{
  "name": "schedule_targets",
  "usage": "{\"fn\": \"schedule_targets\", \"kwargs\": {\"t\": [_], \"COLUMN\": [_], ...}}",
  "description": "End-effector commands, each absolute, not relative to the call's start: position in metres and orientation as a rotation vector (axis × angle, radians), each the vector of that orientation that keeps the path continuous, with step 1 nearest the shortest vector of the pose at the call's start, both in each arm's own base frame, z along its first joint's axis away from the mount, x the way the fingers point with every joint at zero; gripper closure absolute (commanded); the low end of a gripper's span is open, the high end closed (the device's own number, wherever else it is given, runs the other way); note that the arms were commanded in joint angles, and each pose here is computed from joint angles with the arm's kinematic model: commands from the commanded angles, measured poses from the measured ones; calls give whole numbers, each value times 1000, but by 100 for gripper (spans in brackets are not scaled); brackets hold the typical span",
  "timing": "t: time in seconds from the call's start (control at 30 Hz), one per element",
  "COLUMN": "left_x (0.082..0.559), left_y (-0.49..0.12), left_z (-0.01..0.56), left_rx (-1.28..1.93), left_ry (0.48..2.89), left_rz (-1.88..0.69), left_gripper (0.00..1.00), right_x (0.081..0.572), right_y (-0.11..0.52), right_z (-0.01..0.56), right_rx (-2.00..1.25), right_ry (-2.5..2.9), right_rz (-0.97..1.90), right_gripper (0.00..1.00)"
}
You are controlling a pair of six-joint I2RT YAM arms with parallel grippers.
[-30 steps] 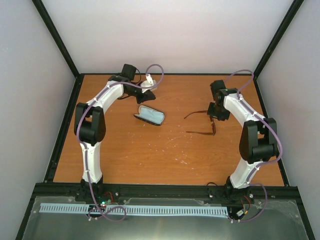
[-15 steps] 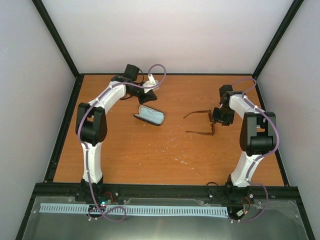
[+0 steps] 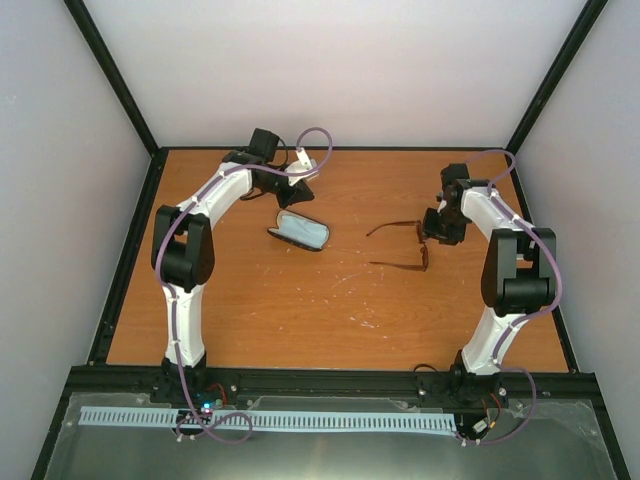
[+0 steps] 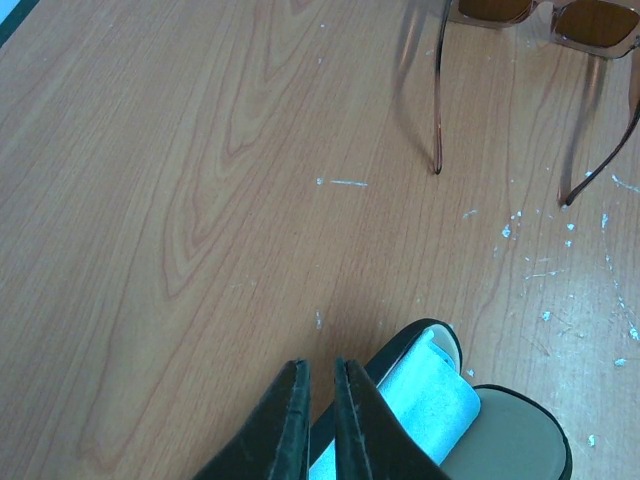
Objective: Organize the sunglasses
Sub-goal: Pick up the sunglasses from the center of the board.
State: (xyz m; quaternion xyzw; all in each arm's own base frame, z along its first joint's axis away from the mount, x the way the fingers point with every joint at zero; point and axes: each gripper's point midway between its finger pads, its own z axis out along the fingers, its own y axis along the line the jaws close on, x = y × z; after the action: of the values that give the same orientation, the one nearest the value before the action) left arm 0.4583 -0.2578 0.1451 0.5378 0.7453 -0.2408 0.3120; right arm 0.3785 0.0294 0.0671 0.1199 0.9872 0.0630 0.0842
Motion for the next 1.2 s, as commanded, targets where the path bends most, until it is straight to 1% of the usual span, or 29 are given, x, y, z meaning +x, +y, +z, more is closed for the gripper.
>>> {"fn": "schedule_targets", "kwargs": {"t": [0.0,0.5,0.73,0.9,1.1,1.17], "left_x": [467,465,465,463,463,463], "left_y": [-265,-264,-263,-262,-263,-265], "left_z": [153,155,155,155,158,159], "left_rx": [1408,1425,1427,1427,1427,1428], "left_ry": [1939,1925,1928,1930,1918,1910], "left_rz": [-634,-624,-617,-614,-616,-623], "left_gripper": [89,89,89,89,89,89], "right_x": [385,384,386,385,387,389], "right_y": [45,51,49,50,48,48], "right_z": [77,48,39,32,33,38], "right_rx": [316,289,288,281,273,268], "right_ry": [2920,2985,2999,3018,3016,3006], "right_rz": [319,356,341,343,330,326], "right_gripper": [59,60,72,74,96,97]}}
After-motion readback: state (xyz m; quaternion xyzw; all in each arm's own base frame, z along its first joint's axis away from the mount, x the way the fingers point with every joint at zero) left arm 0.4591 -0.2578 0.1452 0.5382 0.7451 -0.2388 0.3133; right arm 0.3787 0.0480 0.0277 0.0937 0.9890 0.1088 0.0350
